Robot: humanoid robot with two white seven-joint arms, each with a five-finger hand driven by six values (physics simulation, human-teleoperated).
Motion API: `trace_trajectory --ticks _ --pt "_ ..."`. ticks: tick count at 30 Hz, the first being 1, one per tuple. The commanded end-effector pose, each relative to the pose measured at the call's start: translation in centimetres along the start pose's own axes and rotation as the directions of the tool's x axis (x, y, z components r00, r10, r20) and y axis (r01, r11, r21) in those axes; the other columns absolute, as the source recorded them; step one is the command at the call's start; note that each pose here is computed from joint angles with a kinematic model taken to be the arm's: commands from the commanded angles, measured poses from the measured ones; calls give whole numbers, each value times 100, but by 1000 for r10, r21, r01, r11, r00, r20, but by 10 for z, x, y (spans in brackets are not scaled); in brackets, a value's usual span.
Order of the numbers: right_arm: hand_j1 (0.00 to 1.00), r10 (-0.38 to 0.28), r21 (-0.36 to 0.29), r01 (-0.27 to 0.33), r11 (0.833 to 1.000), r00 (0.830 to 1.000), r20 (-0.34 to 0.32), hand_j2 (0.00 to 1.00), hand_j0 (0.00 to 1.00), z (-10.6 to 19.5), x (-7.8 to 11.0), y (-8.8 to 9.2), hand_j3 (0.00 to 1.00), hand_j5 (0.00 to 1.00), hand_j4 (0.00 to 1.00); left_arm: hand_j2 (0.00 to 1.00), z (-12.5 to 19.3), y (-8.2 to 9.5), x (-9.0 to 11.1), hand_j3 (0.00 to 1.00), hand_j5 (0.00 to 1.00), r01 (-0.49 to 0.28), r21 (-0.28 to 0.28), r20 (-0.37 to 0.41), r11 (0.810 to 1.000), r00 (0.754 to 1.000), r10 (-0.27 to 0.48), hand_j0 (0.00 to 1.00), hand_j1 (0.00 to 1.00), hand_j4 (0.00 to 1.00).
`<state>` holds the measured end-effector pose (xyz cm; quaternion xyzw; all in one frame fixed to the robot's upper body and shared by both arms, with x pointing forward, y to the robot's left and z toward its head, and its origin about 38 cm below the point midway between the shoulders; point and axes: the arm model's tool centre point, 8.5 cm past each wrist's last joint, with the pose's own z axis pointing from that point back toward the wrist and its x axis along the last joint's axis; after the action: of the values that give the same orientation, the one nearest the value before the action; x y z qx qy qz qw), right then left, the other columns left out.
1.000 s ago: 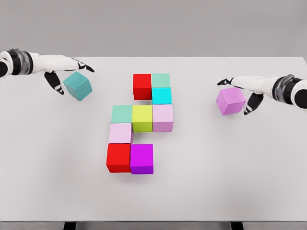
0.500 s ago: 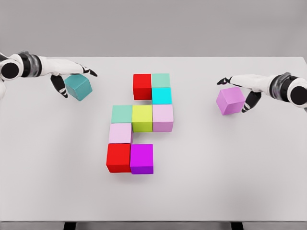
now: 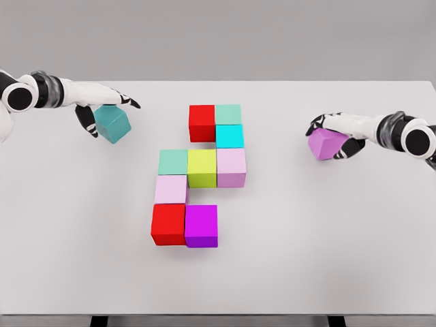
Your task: Assemble the squares on the desktop into the number 2
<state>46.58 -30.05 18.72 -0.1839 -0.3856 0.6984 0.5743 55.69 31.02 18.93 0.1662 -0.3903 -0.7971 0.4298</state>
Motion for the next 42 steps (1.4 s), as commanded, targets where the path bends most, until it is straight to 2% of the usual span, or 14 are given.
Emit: trace_trajectory --ticks 1,9,13,16,18,19,21,24,26,27,33,35,40,42 --pt "57 4 3 -4 1000 1000 -20 57 57 2 -5 -1 57 57 57 100 0 1 0 100 100 -5 7 1 1000 1000 5 100 100 100" --pt "53 18 -40 -18 999 1000 5 53 53 11 2 -16 53 53 53 95 -4 1 4 95 95 9 -5 2 1000 1000 -9 95 95 95" --pt "54 62 -84 -56 995 996 69 54 54 22 14 -28 54 54 54 95 -4 -1 3 95 95 7 -9 1 1000 1000 -7 95 95 95" --pt "55 131 -96 -118 988 982 139 55 55 29 26 -27 55 55 55 88 -5 -4 1 88 88 0 -15 -4 1000 1000 0 88 88 88" --pt "58 251 -113 -228 967 927 280 58 58 38 39 -21 58 58 58 86 -5 -5 0 86 86 -10 -20 -22 1000 1000 10 86 86 86" --pt "58 310 -133 -281 951 889 338 58 58 46 51 -19 58 58 58 85 -6 -6 -1 85 85 -13 -21 -24 1000 1000 12 85 85 85" --pt "58 391 -153 -361 920 822 414 58 58 62 64 -8 58 58 58 82 -6 -7 -2 82 82 -19 -23 -34 1000 999 18 82 82 82" --pt "58 458 -165 -439 883 732 505 58 58 76 70 11 58 58 58 73 -6 -7 -1 73 73 -18 -23 -33 1000 999 17 73 73 73" --pt "58 508 -186 -499 846 652 563 58 58 88 67 18 58 58 58 66 -7 -7 0 66 66 -19 -23 -31 1000 999 18 66 66 66" --pt "58 526 -193 -521 831 624 578 58 58 93 65 20 58 58 58 62 -7 -7 0 62 62 -19 -23 -31 1000 999 18 62 62 62" --pt "58 504 -177 -512 841 620 601 58 58 88 68 30 58 58 58 49 -6 -4 0 49 49 -32 -6 -25 999 999 32 49 49 49" --pt "58 499 -192 -503 843 599 626 58 58 81 80 33 58 58 58 48 -8 -1 0 48 48 -55 4 -46 998 997 55 48 48 48" --pt "59 499 -214 -491 844 575 648 59 59 74 93 32 59 59 59 48 -7 5 -1 48 48 -120 41 -62 992 991 122 48 48 48" --pt "59 496 -219 -488 845 563 661 59 59 71 100 34 59 59 59 46 -14 10 8 46 46 -132 54 -32 990 991 134 46 46 46"
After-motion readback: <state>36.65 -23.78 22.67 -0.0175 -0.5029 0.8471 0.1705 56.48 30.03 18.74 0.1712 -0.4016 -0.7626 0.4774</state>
